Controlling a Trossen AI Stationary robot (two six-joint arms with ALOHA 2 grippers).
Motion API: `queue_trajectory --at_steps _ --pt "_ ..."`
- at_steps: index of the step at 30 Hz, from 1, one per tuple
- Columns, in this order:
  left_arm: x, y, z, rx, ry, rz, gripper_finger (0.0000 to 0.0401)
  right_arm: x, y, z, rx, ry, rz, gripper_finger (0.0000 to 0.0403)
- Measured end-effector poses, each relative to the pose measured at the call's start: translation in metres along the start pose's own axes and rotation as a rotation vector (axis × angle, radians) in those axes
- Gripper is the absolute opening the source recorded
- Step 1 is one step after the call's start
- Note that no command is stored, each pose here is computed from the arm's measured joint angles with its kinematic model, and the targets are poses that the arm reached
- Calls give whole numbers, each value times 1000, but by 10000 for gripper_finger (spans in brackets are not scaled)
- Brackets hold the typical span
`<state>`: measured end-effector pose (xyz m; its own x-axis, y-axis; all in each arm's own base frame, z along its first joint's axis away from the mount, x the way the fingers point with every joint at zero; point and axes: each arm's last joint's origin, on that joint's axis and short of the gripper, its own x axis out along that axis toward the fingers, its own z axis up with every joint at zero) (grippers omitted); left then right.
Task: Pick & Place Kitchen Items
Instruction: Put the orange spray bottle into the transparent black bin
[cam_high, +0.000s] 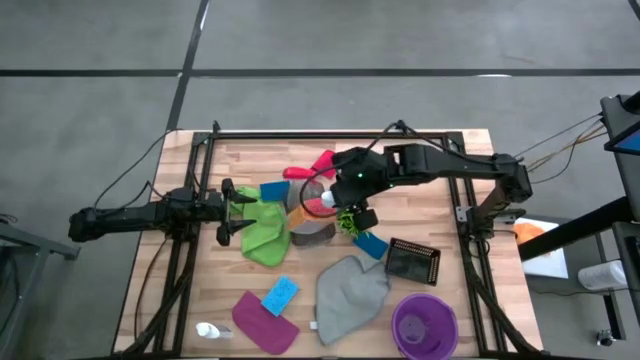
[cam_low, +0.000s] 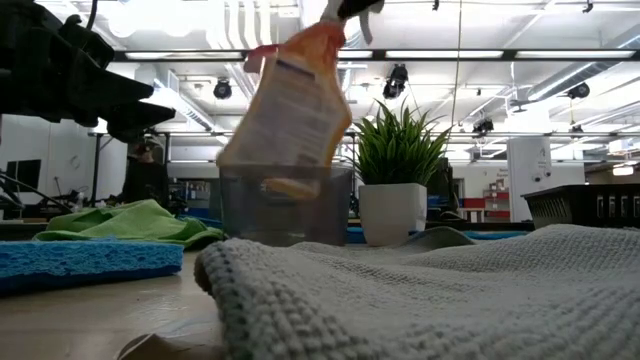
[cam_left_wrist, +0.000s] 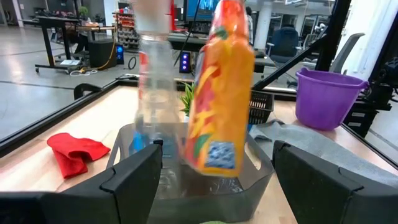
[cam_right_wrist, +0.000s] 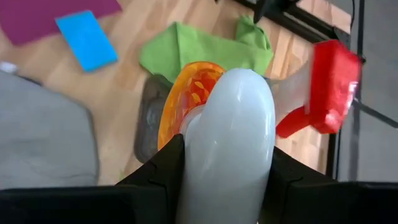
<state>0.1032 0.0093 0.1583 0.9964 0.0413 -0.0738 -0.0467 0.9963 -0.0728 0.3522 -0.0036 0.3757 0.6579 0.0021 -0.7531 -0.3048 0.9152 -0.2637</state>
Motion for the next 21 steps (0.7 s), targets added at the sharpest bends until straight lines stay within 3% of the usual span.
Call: queue_trajectory --at_steps 21 --pt "2 0 -3 -3 39 3 308 32 2 -4 -34 103 8 126"
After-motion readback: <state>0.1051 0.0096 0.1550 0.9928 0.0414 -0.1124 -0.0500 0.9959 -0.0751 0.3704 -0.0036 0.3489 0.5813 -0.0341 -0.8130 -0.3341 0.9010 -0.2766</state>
